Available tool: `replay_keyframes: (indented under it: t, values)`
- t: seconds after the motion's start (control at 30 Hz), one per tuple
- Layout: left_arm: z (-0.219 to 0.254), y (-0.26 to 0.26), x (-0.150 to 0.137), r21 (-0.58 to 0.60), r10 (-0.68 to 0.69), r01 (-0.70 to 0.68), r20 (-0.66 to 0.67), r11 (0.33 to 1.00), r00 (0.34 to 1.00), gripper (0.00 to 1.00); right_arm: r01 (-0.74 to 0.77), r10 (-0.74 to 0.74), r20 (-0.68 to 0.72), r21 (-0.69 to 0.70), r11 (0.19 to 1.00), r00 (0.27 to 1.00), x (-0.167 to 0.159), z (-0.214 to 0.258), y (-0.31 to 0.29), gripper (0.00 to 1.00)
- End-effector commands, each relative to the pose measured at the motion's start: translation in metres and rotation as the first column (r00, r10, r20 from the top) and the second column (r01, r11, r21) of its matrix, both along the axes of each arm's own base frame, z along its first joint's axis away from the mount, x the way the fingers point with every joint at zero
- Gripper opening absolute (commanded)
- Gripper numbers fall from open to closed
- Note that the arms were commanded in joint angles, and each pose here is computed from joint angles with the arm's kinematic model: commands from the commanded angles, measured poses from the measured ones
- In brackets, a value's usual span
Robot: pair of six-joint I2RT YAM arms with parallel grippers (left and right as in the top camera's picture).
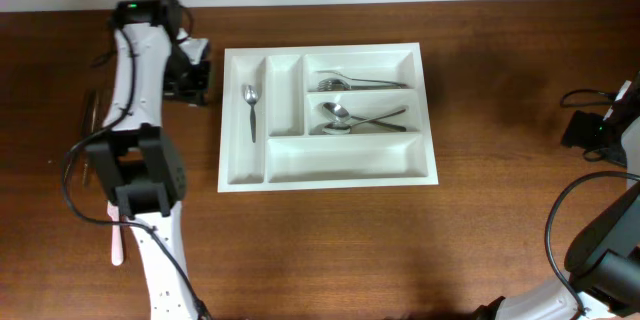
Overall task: Pack container
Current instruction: 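Carry the spoon right and lower it into the tray's left compartment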
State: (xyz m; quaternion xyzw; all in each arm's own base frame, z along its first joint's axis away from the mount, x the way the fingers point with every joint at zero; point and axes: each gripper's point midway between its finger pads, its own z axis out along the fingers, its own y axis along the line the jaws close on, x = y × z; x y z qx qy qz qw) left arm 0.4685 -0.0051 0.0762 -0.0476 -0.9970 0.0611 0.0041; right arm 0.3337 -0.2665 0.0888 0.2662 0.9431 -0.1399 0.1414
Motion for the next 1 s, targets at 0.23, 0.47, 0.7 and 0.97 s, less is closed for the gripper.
replay_keyframes:
  t: [0.23, 0.47, 0.7, 0.97]
  values:
    - [0.013, -0.042, 0.006, -0.019, -0.050, 0.051, 0.040, 0.999, 0.998, 0.02, -0.005, 0.005, 0.001, -0.004, 1.000, 1.000, -0.001, 0.002, 0.002, 0.98]
    - [0.040, -0.021, 0.020, 0.084, -0.043, 0.033, 0.132, 0.996, 0.990, 0.02, -0.005, 0.005, 0.001, -0.003, 1.000, 1.000, -0.001, 0.002, 0.002, 0.99]
    - [0.049, -0.020, 0.015, 0.092, -0.044, 0.032, 0.122, 0.995, 0.992, 0.02, -0.005, 0.005, 0.001, -0.003, 1.000, 1.000, -0.001, 0.002, 0.002, 0.99]
    - [0.089, -0.030, 0.005, 0.068, -0.036, 0.024, 0.183, 0.997, 0.982, 0.02, -0.005, 0.005, 0.001, -0.003, 1.000, 1.000, -0.001, 0.002, 0.002, 0.99]
